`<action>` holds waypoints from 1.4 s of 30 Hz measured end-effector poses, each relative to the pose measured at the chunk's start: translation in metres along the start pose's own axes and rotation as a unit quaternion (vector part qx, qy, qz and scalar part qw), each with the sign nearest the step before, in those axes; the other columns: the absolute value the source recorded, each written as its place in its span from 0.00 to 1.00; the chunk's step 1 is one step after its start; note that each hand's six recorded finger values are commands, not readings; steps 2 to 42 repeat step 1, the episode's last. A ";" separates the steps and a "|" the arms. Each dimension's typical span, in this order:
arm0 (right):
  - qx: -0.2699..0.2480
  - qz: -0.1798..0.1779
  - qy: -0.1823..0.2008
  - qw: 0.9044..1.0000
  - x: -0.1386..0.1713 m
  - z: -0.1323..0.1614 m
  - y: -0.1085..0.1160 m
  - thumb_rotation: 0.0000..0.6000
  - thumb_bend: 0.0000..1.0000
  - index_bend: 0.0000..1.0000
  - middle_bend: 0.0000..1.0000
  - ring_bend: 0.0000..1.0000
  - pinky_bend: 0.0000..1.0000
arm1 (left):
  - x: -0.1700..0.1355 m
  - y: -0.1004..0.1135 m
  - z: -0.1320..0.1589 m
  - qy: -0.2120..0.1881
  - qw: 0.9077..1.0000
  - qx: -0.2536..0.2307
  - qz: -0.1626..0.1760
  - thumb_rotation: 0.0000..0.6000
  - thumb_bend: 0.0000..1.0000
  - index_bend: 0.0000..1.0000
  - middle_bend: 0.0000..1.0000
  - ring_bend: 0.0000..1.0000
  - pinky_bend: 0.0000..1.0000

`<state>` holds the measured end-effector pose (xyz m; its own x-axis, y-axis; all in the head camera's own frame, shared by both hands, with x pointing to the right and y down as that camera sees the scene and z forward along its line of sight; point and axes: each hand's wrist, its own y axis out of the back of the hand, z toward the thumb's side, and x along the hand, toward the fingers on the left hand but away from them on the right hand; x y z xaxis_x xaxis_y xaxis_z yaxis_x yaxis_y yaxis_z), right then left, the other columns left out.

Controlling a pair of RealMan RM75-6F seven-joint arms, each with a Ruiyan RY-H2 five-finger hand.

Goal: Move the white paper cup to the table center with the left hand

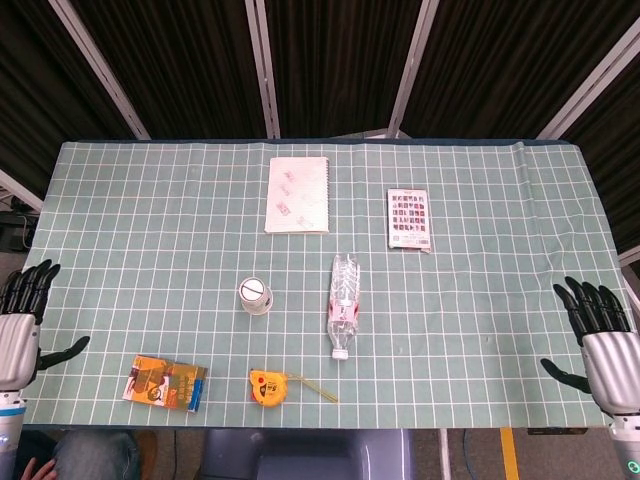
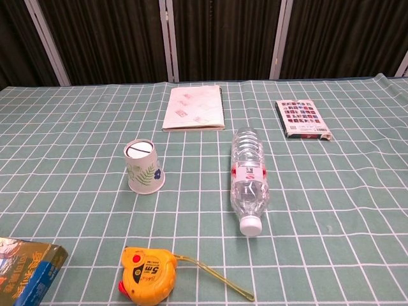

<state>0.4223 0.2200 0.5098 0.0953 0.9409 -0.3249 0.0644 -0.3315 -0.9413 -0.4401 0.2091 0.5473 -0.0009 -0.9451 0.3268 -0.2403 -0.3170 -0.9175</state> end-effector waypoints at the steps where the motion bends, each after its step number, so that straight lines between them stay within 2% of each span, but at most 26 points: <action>1: 0.000 -0.002 0.000 1.000 0.001 0.000 0.001 1.00 0.00 0.00 0.00 0.00 0.00 | 0.000 -0.001 -0.002 0.001 1.000 -0.001 -0.004 1.00 0.07 0.00 0.00 0.00 0.00; 42: 0.000 -0.002 0.000 1.000 0.001 0.000 0.001 1.00 0.00 0.00 0.00 0.00 0.00 | 0.000 -0.001 -0.002 0.001 1.000 -0.001 -0.004 1.00 0.07 0.00 0.00 0.00 0.00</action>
